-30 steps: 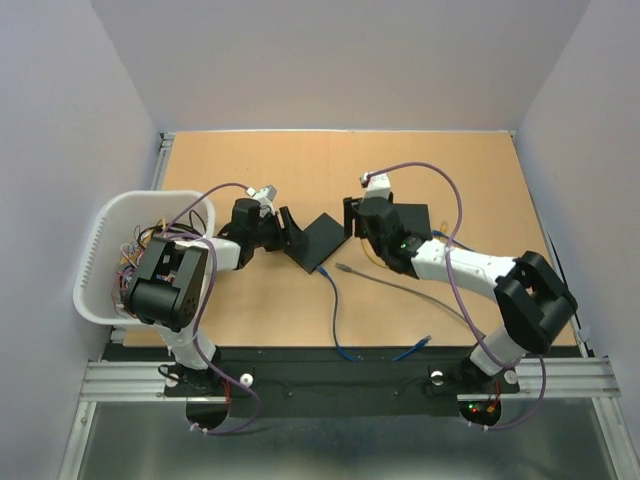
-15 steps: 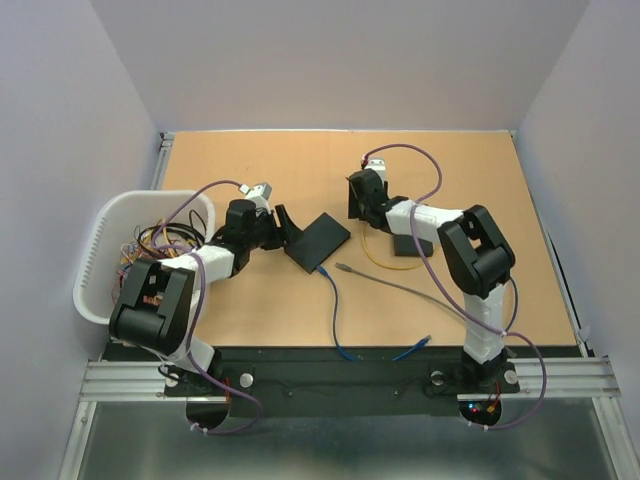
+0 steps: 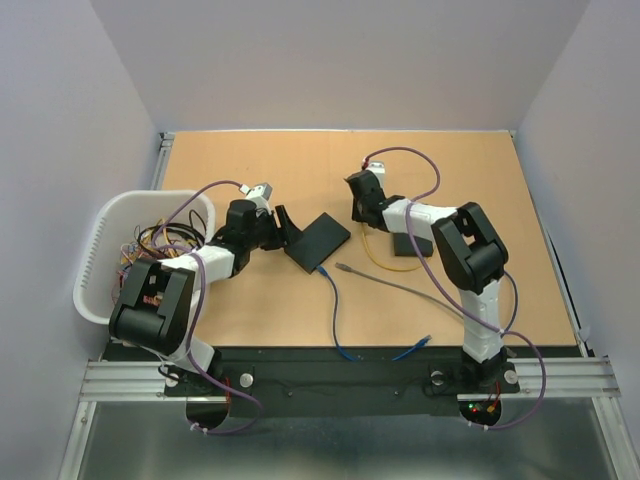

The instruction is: Insert the plug into the switch port

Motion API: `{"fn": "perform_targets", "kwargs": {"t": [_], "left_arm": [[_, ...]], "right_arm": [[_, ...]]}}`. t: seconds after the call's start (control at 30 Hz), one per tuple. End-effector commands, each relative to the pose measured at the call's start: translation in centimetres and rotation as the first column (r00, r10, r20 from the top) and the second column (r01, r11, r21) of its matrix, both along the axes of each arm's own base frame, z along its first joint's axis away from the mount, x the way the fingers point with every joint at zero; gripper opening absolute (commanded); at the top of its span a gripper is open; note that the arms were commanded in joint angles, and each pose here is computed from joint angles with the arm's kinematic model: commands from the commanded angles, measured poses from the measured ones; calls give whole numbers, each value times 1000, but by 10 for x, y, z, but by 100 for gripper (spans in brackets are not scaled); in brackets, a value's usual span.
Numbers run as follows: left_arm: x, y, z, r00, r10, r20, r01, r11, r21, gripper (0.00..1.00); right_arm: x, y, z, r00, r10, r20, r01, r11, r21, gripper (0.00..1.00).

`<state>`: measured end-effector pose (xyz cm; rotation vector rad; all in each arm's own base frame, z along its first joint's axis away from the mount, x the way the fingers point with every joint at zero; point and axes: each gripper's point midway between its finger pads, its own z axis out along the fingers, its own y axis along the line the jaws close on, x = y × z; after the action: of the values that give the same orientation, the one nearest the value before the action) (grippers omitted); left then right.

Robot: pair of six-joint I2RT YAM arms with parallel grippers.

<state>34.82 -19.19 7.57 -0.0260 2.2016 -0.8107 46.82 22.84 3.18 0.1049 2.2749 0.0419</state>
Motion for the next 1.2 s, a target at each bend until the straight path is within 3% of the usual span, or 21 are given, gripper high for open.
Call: {"fn": "perform_targets", "kwargs": {"t": [0.0, 0.13, 0.2, 0.3, 0.33, 0.37, 0.47, 0.73, 0.9, 1.17], "left_arm": [[1, -2, 17, 998, -5, 59, 6, 1000, -7, 70], [-1, -2, 31, 997, 3, 77, -1, 1000, -30, 69], [-6, -3, 45, 995, 1, 101, 5, 998, -58, 69], [-13, -7, 76, 984, -5, 179, 24, 994, -104, 69], [-20, -10, 79, 984, -14, 180, 39, 990, -134, 69], [-26, -16, 94, 973, -35, 230, 76, 982, -173, 69], [-38, -28, 123, 948, -59, 314, 142, 959, -246, 69], [-86, -68, 154, 869, -188, 458, 374, 855, -358, 62], [-105, -80, 154, 851, -221, 477, 426, 822, -379, 60], [-122, -88, 173, 821, -212, 530, 475, 769, -428, 58]], "right_arm": [[-2, 22, 22, 996, 88, 7, -88, 993, 78, 0], [-26, 38, 77, 973, 215, 84, -228, 955, 191, 0], [-42, 48, 107, 936, 311, 167, -345, 906, 245, 0], [-104, 65, 129, 804, 540, 250, -595, 740, 315, 0], [-138, 69, 117, 741, 627, 240, -668, 651, 361, 1], [-151, 70, 136, 692, 648, 316, -720, 596, 355, 1], [-190, 67, 136, 616, 692, 376, -783, 489, 384, 0], [-231, 67, 149, 521, 718, 461, -840, 337, 425, 0], [-248, 68, 177, 458, 708, 538, -875, 250, 415, 0], [-260, 69, 192, 406, 708, 577, -895, 179, 410, 1]]}}
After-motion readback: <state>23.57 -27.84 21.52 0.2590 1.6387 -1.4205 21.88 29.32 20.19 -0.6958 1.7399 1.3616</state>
